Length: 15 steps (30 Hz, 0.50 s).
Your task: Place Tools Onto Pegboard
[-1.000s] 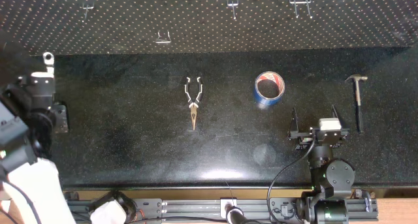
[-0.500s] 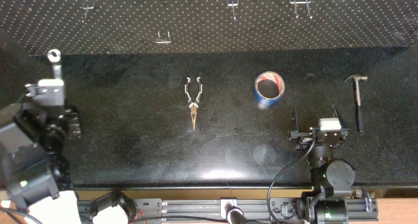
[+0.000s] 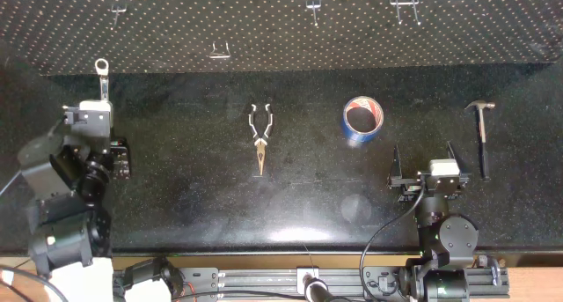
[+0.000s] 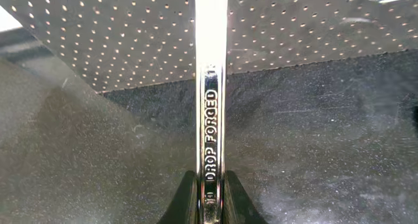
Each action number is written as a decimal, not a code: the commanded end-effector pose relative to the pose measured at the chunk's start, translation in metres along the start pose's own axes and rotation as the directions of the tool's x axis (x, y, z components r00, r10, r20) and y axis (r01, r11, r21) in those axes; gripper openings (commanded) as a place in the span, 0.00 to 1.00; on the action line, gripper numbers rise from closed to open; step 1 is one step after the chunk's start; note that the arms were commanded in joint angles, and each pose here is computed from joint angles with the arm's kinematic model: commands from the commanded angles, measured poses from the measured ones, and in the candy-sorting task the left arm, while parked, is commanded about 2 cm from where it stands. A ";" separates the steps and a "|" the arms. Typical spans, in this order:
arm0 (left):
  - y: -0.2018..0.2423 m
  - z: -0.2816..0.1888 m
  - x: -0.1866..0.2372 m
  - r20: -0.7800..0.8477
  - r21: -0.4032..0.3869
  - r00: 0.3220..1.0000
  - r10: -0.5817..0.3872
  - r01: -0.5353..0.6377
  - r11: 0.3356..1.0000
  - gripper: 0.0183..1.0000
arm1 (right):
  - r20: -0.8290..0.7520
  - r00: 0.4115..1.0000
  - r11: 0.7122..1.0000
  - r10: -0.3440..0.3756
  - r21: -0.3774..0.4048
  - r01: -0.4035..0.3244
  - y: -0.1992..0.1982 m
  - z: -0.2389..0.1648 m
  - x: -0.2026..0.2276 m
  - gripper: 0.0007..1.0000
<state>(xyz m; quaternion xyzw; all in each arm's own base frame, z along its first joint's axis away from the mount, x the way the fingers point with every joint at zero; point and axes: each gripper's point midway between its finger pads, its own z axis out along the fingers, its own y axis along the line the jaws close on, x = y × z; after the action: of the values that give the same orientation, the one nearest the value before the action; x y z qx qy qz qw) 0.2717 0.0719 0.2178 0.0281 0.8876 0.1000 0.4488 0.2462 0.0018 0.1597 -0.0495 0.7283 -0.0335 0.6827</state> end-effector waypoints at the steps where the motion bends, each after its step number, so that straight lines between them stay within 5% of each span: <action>1: 0.009 0.020 0.004 -0.029 -0.016 0.997 -0.067 0.067 0.998 0.01 | -0.002 1.000 1.000 -0.003 0.008 0.003 -0.001 0.000 0.002 0.98; 15: 0.010 0.043 -0.012 0.019 0.020 0.994 -0.105 0.105 0.994 0.01 | -0.002 1.000 1.000 -0.003 0.008 0.003 -0.001 0.000 0.002 0.97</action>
<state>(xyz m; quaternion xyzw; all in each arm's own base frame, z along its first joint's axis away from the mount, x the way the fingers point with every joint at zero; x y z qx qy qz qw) 0.3072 0.0900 0.2000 -0.0056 0.8900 0.0886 0.4472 0.2462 0.0018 0.1596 -0.0495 0.7284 -0.0335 0.6825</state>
